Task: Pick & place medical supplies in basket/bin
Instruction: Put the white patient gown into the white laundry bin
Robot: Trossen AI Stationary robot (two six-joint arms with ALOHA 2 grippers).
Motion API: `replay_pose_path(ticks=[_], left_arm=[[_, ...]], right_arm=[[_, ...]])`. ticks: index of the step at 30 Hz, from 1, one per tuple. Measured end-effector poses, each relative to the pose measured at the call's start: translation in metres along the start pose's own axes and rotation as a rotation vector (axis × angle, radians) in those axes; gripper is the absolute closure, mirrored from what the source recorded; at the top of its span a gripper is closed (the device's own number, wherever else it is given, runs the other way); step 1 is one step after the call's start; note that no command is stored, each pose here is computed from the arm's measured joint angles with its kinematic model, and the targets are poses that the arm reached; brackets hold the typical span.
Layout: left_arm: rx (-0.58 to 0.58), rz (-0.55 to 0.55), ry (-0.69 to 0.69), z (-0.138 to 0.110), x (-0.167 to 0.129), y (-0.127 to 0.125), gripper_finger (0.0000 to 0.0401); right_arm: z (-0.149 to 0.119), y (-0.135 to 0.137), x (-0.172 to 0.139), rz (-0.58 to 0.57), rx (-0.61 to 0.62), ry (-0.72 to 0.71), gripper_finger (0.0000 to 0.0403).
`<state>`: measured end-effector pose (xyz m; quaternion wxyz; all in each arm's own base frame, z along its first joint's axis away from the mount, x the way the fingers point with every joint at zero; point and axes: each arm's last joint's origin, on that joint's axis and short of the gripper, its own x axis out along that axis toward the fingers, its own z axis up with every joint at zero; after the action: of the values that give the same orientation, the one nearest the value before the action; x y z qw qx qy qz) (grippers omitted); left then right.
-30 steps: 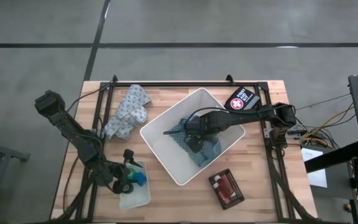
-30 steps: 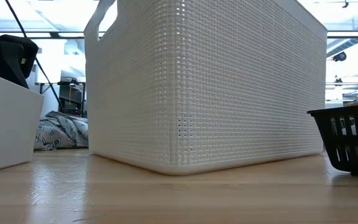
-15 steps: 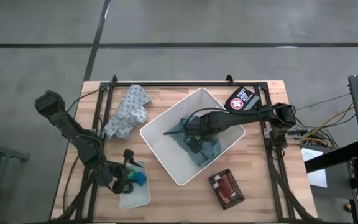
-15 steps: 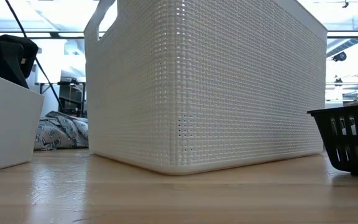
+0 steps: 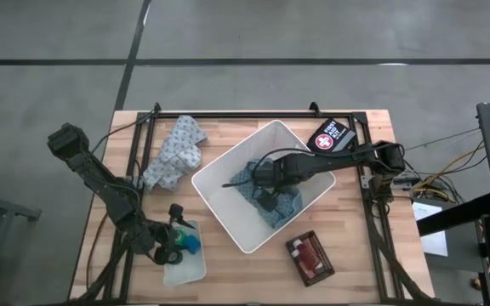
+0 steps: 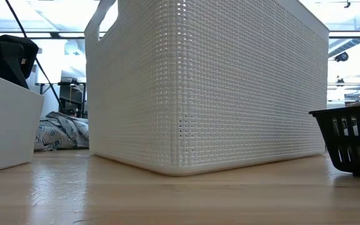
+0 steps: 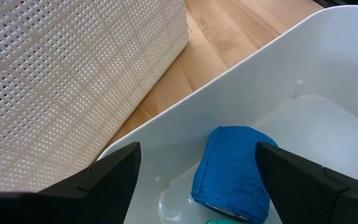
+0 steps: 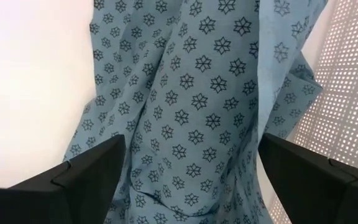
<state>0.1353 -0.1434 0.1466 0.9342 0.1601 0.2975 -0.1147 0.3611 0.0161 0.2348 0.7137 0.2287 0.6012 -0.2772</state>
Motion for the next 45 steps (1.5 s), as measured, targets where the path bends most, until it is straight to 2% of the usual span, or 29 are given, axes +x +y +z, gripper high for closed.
replay_pose_path(ticks=[12,19,26,31,37,40,45], left_arm=[[0.0,0.0,0.0,0.0,0.0,0.0,0.0079],[0.0,0.0,0.0,0.0,0.0,0.0,0.0079],[0.0,-0.001,0.0,0.0,0.0,0.0,0.0079],[0.0,0.0,0.0,0.0,0.0,0.0,0.0079],[0.001,0.0,0.001,0.0,0.0,0.0,0.0079],[0.002,0.0,0.002,0.0,0.0,0.0,0.0079],[0.001,0.0,0.002,0.0,0.0,0.0,0.0079]], right_arm=[[0.0,0.003,-0.005,0.019,-0.013,-0.011,0.0032],[0.0,0.013,-0.039,0.077,-0.106,-0.105,0.0031],[-0.011,0.015,-0.095,0.146,-0.137,-0.281,0.0032],[-0.032,0.005,-0.142,0.174,-0.138,-0.451,0.0034],[-0.073,-0.009,-0.187,0.109,-0.062,-0.742,0.0034],[-0.096,-0.009,-0.197,0.084,-0.089,-0.841,0.0034],[-0.13,-0.003,-0.193,0.102,-0.21,-0.858,0.0034]])
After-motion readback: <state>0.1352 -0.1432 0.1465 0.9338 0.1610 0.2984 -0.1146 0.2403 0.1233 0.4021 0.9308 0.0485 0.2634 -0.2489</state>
